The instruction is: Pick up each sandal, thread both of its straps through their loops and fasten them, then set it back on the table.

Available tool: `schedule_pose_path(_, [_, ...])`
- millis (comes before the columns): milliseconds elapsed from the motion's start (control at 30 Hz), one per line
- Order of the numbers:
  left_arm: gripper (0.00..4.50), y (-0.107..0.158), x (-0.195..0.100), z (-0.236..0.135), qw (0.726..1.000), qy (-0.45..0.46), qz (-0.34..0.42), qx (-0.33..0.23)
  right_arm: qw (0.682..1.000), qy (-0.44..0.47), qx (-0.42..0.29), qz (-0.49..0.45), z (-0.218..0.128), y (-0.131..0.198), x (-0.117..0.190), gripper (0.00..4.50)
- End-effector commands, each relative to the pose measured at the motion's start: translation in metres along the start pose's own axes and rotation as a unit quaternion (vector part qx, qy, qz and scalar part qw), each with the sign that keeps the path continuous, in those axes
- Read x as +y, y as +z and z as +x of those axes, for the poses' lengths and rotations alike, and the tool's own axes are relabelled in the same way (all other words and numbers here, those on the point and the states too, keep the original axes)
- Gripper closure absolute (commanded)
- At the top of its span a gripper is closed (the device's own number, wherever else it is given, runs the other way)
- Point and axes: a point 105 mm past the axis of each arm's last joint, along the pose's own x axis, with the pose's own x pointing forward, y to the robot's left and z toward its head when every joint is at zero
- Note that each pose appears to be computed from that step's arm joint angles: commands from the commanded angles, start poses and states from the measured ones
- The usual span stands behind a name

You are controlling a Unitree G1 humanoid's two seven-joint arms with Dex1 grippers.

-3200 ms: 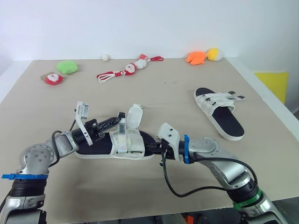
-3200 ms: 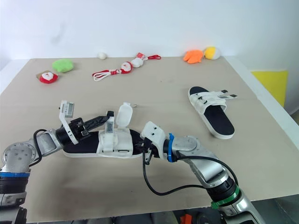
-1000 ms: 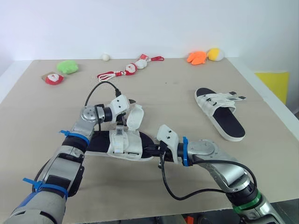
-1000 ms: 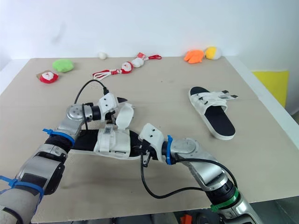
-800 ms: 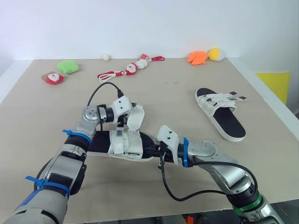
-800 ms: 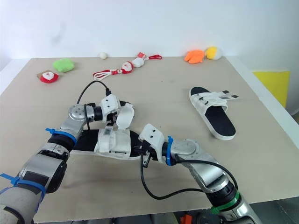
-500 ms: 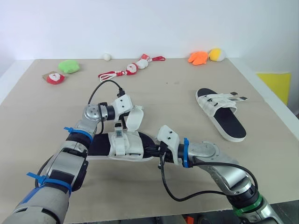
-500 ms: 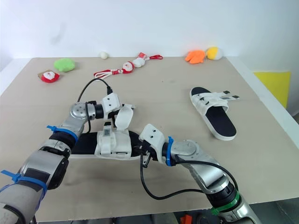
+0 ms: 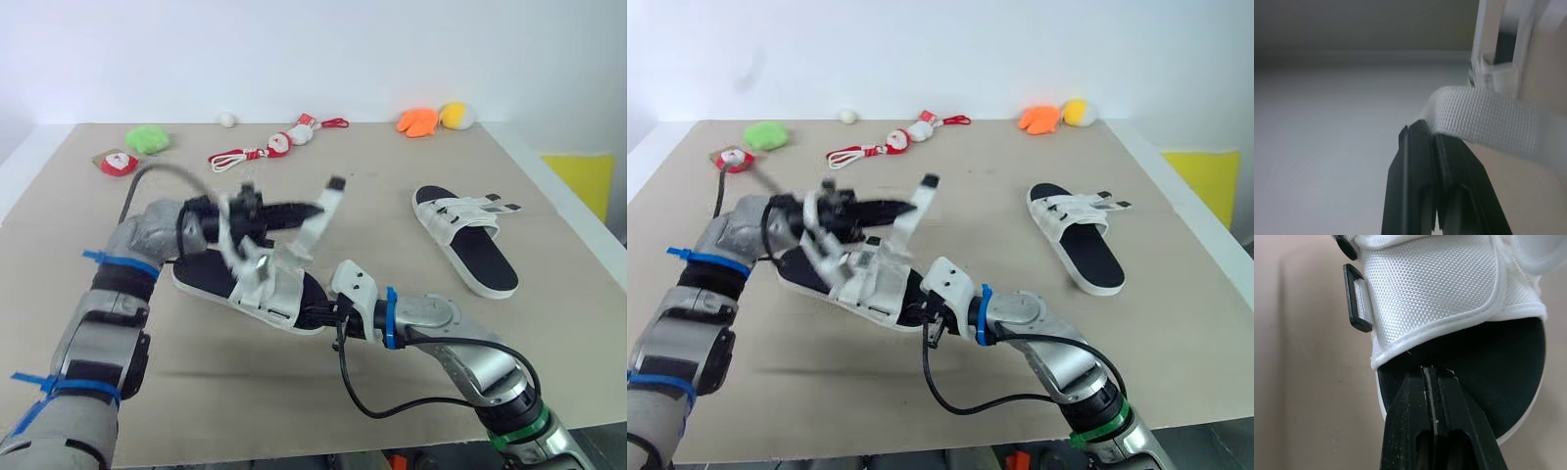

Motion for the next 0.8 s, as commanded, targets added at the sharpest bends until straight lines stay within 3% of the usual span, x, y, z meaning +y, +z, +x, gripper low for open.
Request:
schedule_pose_path(33, [4.45, 0.035, 0.02, -0.003, 0.993, 0.047, 0.084, -0.063, 0.999, 0.009, 0.038, 0.019, 0.006, -0.02, 0.001, 4.5])
schedule_pose_path(267, [4.45, 0.05, 0.001, -0.014, 0.995, 0.033, 0.077, -0.053, 0.999, 0.016, 0.04, 0.01, 0.007, -0.018, -0.002, 4.5])
schedule_pose_path(400, [3.19, 0.05, 0.0, -0.016, 0.994, 0.045, 0.087, -0.043, 0.999, 0.02, 0.041, 0.006, 0.007, -0.017, -0.004, 4.5])
schedule_pose_path(467, [2.15, 0.049, 0.0, -0.017, 0.994, 0.049, 0.089, -0.04, 0.999, 0.022, 0.041, 0.004, 0.007, -0.017, -0.004, 4.5])
schedule_pose_path(500, [1.84, 0.049, 0.001, -0.018, 0.994, 0.052, 0.092, -0.038, 0.999, 0.022, 0.041, 0.003, 0.007, -0.017, -0.004, 4.5])
schedule_pose_path(567, [0.7, 0.048, 0.0, -0.018, 0.993, 0.055, 0.093, -0.037, 0.999, 0.024, 0.041, 0.003, 0.008, -0.017, -0.004, 4.5])
schedule_pose_path(633, [0.01, 0.047, 0.001, -0.019, 0.993, 0.06, 0.093, -0.031, 0.999, 0.029, 0.042, 0.003, 0.008, -0.017, -0.003, 4.5])
schedule_pose_path(733, [0.01, 0.038, 0.004, -0.024, 0.994, 0.071, 0.079, 0.005, 0.998, 0.037, 0.043, 0.003, 0.008, -0.018, -0.001, 4.5])
schedule_pose_path(800, [0.01, 0.026, 0.008, -0.034, 0.994, 0.075, 0.038, 0.064, 0.998, 0.041, 0.045, 0.003, 0.007, -0.019, -0.001, 4.5])
